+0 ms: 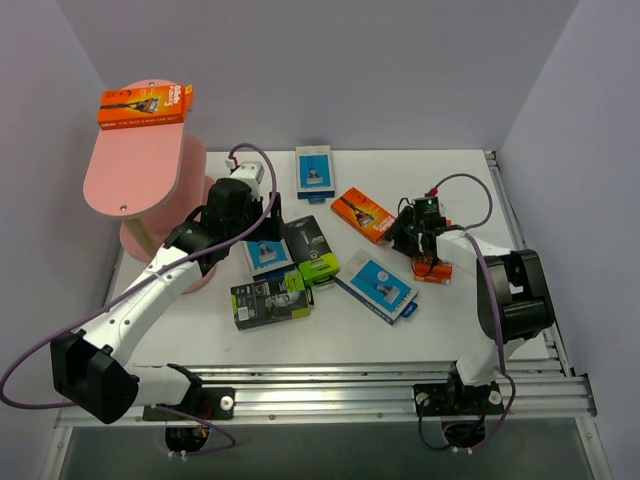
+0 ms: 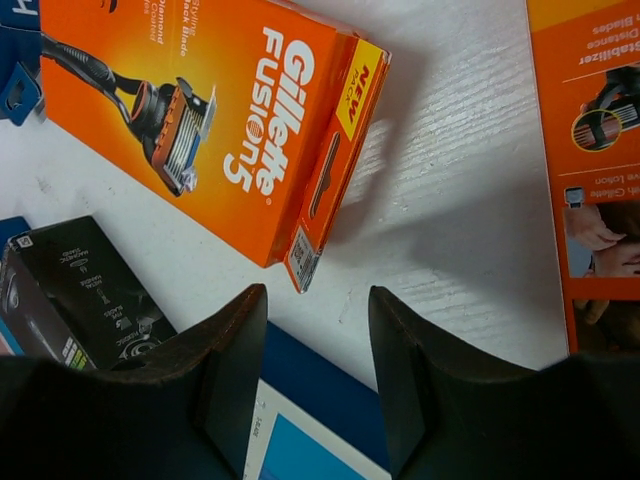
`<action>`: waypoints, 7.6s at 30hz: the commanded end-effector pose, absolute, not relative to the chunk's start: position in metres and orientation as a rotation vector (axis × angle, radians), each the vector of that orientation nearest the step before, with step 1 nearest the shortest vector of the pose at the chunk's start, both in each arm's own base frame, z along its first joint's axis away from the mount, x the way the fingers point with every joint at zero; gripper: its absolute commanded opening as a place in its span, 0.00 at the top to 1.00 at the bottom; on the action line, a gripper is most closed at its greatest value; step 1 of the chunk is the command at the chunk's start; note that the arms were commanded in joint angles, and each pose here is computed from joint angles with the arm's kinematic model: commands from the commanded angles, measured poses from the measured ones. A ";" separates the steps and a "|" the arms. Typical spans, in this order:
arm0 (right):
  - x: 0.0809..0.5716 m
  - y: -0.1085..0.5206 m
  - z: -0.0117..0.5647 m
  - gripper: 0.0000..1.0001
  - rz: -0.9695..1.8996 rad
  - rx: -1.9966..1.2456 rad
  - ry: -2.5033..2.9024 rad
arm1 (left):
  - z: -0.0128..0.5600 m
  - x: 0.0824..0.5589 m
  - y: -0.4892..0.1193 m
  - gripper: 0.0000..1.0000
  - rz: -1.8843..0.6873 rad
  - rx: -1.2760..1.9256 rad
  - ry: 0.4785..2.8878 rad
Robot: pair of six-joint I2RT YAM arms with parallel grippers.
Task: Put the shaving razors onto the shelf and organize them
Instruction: Grab a shaving razor with the right arm, then pass the shaving razor from the right arm to the left, then place the shaving razor onto shelf
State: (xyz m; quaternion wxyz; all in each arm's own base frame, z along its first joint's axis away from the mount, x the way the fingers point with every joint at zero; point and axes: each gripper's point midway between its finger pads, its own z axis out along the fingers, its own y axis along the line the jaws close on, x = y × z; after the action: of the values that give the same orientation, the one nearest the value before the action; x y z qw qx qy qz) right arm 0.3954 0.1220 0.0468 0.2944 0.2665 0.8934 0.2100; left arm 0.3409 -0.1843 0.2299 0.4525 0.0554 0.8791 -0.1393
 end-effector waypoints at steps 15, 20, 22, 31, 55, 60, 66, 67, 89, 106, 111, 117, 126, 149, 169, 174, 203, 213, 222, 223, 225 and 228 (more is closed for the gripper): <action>0.420 0.116 0.027 0.63 0.522 0.759 2.331 | 0.259 0.347 -0.195 0.06 -0.393 0.159 2.054; 0.426 0.112 0.028 0.66 0.545 0.774 2.304 | 0.256 0.348 -0.197 0.06 -0.393 0.166 2.061; 0.430 0.110 0.028 0.67 0.554 0.780 2.297 | 0.254 0.348 -0.198 0.06 -0.392 0.169 2.066; 0.443 0.113 0.026 0.80 0.606 0.799 2.279 | 0.253 0.348 -0.199 0.06 -0.395 0.174 2.066; 0.436 0.146 0.165 1.00 0.948 0.786 2.033 | 0.257 0.328 -0.246 0.06 -0.894 0.001 2.117; 0.415 0.152 0.196 1.00 1.022 0.823 1.958 | 0.270 0.321 -0.267 0.06 -1.178 -0.202 2.063; 0.399 0.158 0.234 1.00 1.053 0.805 1.840 | 0.275 0.302 -0.294 0.06 -1.447 -0.307 2.025; 0.398 0.158 0.240 1.00 1.055 0.798 1.827 | 0.278 0.299 -0.297 0.06 -1.478 -0.314 2.016; 0.343 0.196 0.380 1.00 1.278 0.583 1.489 | 0.338 0.273 -0.352 0.06 -2.040 -0.671 1.794; 0.295 0.200 0.411 1.00 1.383 0.529 1.423 | 0.348 0.294 -0.343 0.06 -1.997 -0.806 1.634; 0.284 0.201 0.406 1.00 1.403 0.516 1.446 | 0.351 0.300 -0.341 0.06 -2.009 -0.818 1.588; 0.272 0.199 0.394 1.00 1.421 0.519 1.464 | 0.363 0.306 -0.338 0.06 -2.004 -0.814 1.522; 0.257 0.201 0.384 1.00 1.457 0.500 1.485 | 0.368 0.308 -0.343 0.04 -2.029 -0.795 1.491; 0.256 0.204 0.362 0.94 1.433 0.496 1.549 | 0.397 0.304 -0.327 0.92 -1.878 -0.708 1.461; 0.242 0.164 0.381 0.44 1.273 0.543 1.473 | 0.456 0.290 -0.238 0.98 -1.393 -0.714 1.501; 0.245 0.164 0.380 0.42 1.257 0.536 1.471 | 0.473 0.289 -0.188 0.98 -1.258 -0.793 1.483; 0.282 0.151 0.331 0.39 1.257 0.524 1.576 | 0.458 0.298 0.008 0.98 -0.927 -1.263 1.274; 0.296 0.142 0.314 0.39 1.261 0.547 1.594 | 0.435 0.324 0.018 0.98 -0.892 -1.291 1.337; 0.304 0.129 0.309 0.39 1.243 0.562 1.596 | 0.424 0.341 0.029 0.98 -0.876 -1.324 1.356; 0.305 0.128 0.308 0.39 1.241 0.565 1.598 | 0.424 0.342 0.030 0.98 -0.877 -1.327 1.356; 0.307 0.125 0.307 0.39 1.235 0.571 1.596 | 0.424 0.346 0.032 0.98 -0.873 -1.330 1.356; 0.309 0.122 0.304 0.39 1.243 0.577 1.594 | 0.425 0.349 0.035 0.98 -0.862 -1.338 1.352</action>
State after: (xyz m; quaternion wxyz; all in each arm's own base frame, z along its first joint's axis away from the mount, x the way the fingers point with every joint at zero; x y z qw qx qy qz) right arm 0.3087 0.1210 0.2912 0.4836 0.2608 0.6735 0.4945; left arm 0.3462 0.0275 0.4036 0.4778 -0.5602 0.5766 -0.3542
